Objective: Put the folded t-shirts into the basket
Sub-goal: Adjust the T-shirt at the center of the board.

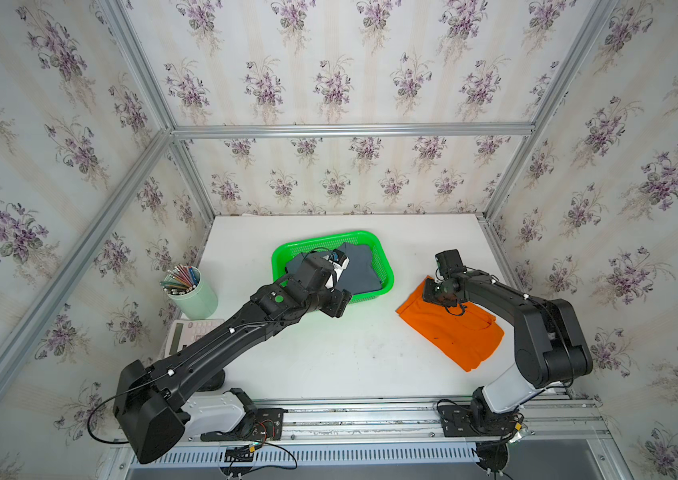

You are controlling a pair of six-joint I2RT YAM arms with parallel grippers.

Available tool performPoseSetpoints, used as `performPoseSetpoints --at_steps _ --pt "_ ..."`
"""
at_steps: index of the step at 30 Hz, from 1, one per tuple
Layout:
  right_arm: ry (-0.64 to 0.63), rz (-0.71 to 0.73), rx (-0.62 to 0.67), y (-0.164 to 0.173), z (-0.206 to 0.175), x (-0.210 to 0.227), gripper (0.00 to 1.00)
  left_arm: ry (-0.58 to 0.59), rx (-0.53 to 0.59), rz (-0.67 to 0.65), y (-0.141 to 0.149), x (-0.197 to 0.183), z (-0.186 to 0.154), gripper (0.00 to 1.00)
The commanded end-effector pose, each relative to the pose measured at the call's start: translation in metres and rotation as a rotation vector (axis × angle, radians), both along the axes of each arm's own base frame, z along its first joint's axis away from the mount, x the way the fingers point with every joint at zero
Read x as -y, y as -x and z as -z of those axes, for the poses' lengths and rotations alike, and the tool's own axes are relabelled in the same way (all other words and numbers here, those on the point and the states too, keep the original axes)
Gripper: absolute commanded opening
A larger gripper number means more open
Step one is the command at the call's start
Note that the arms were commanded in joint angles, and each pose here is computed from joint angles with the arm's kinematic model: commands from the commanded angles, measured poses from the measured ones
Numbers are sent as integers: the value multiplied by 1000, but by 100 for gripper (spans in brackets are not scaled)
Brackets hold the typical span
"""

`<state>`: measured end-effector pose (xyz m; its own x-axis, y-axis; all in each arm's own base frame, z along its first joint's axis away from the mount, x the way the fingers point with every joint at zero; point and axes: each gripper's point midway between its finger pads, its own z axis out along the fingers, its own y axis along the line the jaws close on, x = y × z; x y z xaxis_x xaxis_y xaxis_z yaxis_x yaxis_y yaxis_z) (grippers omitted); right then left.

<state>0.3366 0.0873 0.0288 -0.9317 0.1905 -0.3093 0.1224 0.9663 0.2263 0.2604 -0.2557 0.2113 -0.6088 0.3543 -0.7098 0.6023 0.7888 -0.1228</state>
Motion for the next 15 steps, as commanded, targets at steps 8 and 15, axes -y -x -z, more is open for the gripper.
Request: performPoseSetpoints --at_steps 8,15 --pt "-234 -287 -220 105 32 -85 33 105 14 -57 9 -9 1 72" --pt "-184 -517 -339 191 19 -119 36 168 -84 -47 25 -4 9 72"
